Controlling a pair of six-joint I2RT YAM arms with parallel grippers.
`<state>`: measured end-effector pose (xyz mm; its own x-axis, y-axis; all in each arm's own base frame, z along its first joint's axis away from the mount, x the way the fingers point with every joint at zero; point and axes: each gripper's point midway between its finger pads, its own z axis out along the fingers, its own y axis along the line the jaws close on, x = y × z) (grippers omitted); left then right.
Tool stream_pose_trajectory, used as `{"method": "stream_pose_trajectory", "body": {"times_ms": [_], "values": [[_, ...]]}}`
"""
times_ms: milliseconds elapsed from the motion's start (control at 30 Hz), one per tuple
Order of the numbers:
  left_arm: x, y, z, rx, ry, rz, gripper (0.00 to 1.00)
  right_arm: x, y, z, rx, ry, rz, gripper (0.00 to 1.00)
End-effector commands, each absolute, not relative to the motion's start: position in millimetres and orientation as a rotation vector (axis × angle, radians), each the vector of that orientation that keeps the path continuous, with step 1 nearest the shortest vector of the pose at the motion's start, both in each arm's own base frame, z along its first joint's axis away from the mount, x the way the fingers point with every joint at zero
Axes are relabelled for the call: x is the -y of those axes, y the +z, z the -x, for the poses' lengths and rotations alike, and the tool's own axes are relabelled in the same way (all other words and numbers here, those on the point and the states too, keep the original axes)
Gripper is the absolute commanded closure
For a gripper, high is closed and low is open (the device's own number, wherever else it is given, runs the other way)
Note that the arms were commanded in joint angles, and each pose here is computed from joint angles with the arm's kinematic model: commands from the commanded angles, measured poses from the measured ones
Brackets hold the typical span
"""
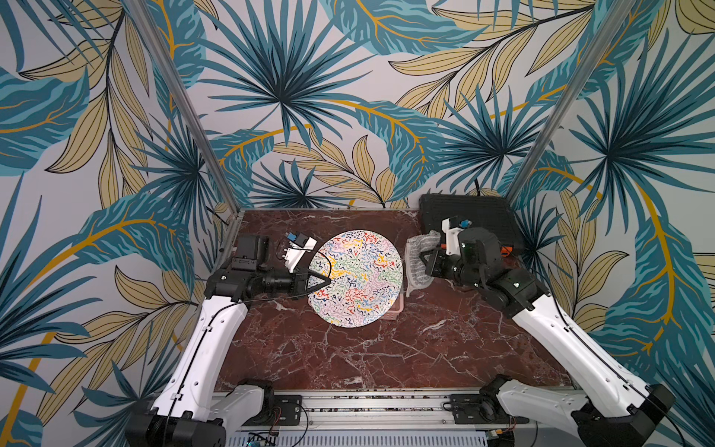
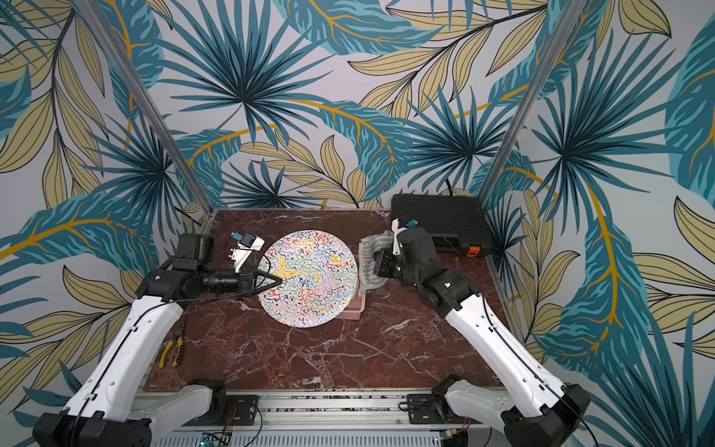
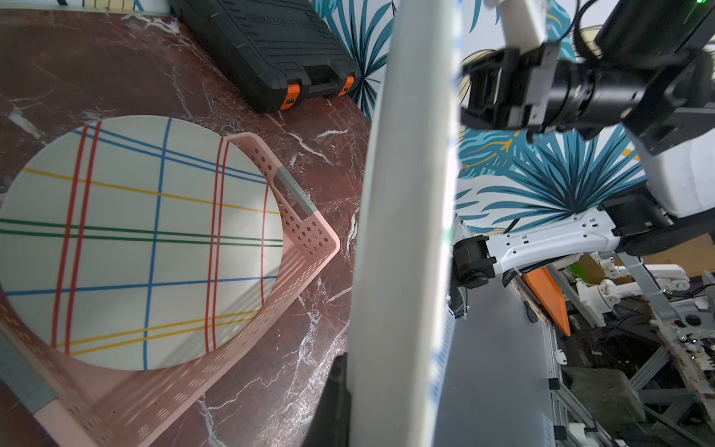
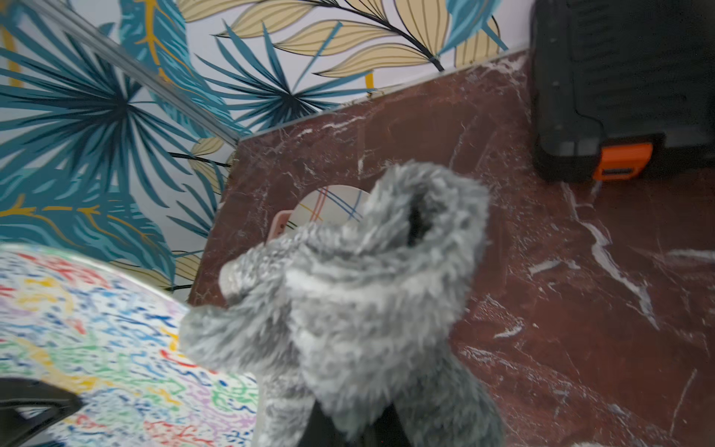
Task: Wipe the wet plate dry
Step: Wipe the plate with towel.
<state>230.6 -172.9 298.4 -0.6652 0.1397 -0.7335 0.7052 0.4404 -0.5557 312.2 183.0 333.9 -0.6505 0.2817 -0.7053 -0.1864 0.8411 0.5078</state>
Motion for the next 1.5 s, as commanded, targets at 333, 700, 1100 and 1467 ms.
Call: {"method": "stream_pose_trajectory", "body": {"times_ms": [333, 700, 1100, 1467], "values": [[191.5, 318.4, -201.4, -1.937, -0.901, -1.110, 1.00, -288.7, 421.7, -337.5, -2.146, 1.328, 0.139, 1.00], [204.9, 310.2, -215.2, -1.938, -0.779, -1.214, 1.00, -387.2, 401.4, -314.5, -2.303, 1.573, 0.403, 1.00], [206.6, 321.4, -224.4, -1.894, -0.712, -1.234, 1.00, -387.2, 369.6, -277.8, -2.434, 1.590, 0.521, 1.00], [205.2, 326.3, -239.4, -1.905, -0.656, -1.196, 1.00, -372.8, 365.9, -249.1, -2.436, 1.608, 0.659, 1.00]]}}
